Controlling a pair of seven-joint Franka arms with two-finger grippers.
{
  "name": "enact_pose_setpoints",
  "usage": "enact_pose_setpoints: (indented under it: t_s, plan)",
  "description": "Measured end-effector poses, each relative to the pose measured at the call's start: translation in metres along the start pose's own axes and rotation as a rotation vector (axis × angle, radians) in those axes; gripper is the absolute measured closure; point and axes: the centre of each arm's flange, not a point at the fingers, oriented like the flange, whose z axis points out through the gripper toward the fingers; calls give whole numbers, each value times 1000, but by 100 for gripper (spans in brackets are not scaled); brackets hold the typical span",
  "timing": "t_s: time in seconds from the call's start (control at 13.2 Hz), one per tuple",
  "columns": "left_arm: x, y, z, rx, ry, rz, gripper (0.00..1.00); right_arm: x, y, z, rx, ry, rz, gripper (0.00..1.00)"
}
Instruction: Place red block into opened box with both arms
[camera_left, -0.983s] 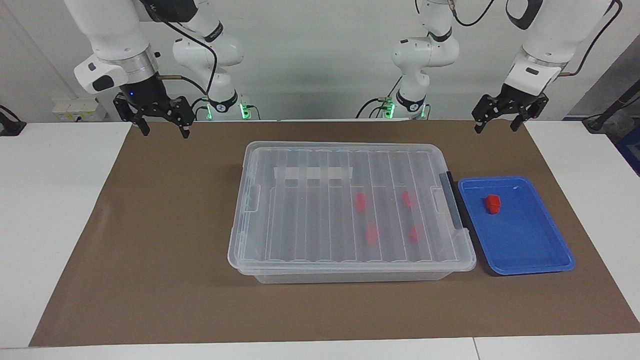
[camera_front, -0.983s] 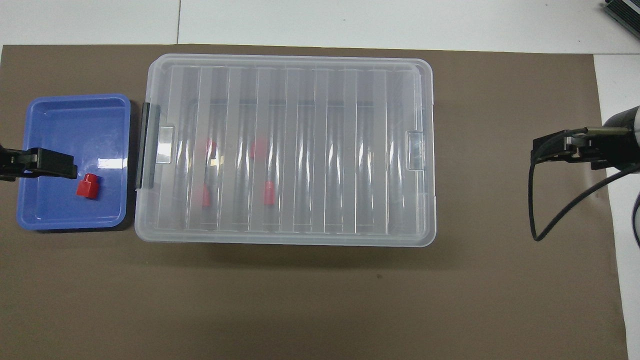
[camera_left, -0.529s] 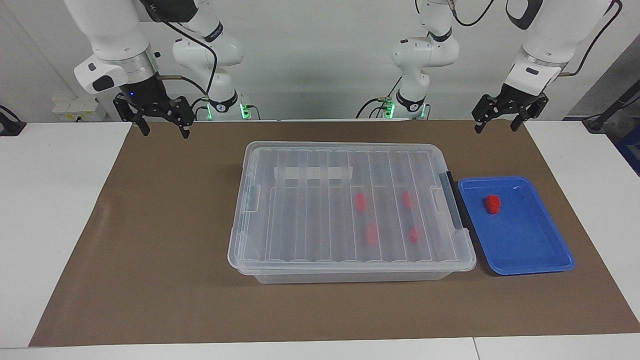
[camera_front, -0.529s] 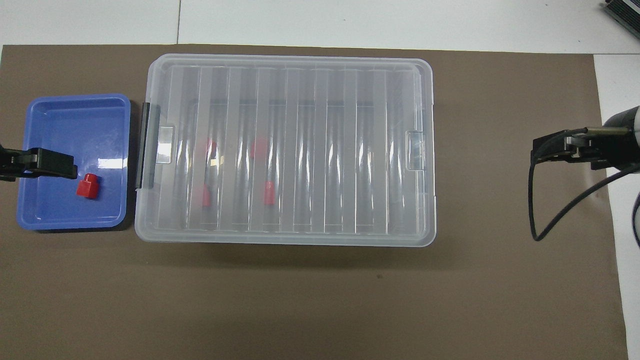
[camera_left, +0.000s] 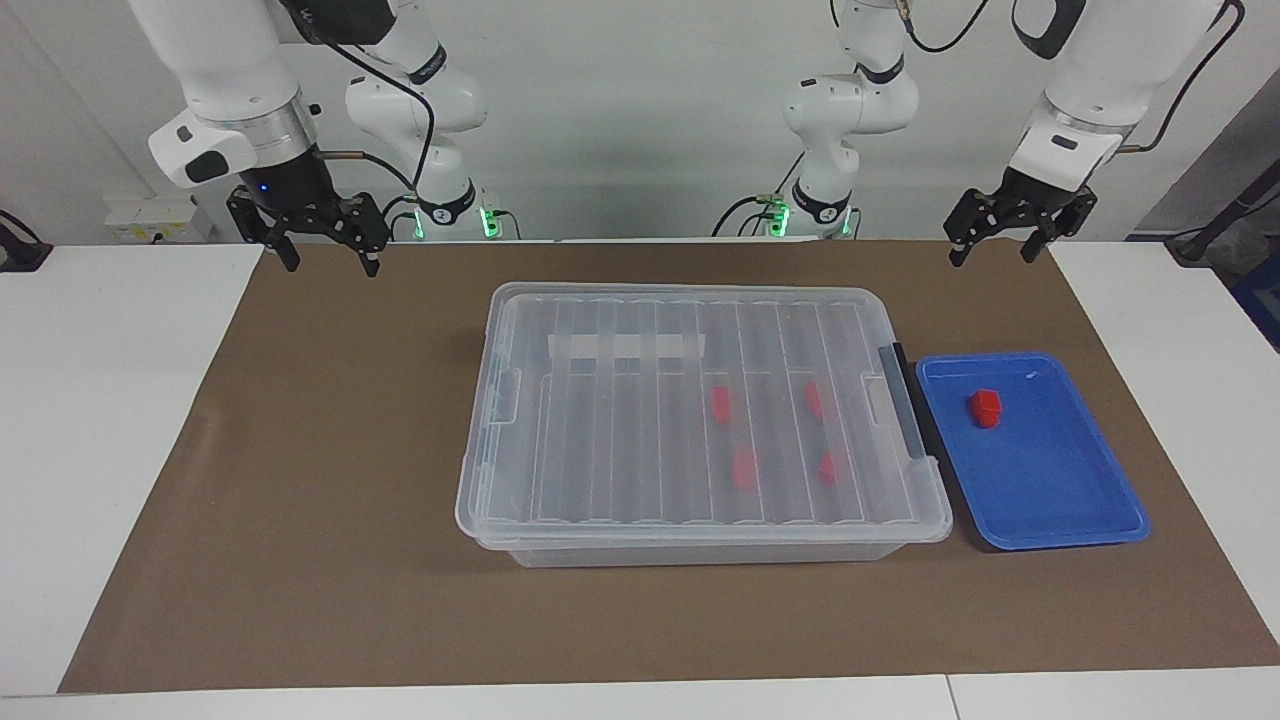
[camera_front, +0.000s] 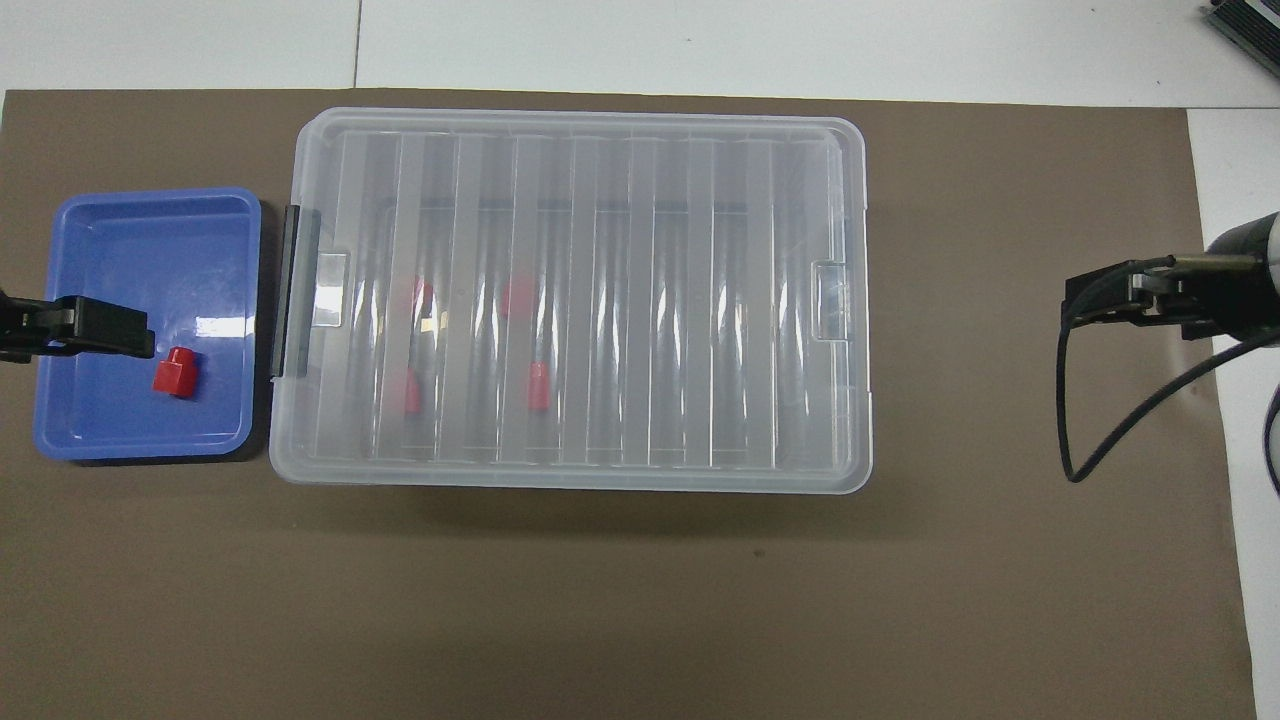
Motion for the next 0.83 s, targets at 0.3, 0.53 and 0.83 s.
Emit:
enact_pose_setpoints:
  t_s: [0.3,0.53,0.83]
  plan:
    - [0,0,0,0,-1,0,0,2,-20,10,5,25,-32,0]
    - [0,0,0,0,-1,0,0,6,-57,39,15,48,-29,0]
    - [1,-7,0,1,3,-13,0,22,-94,88,22,57,-36,0]
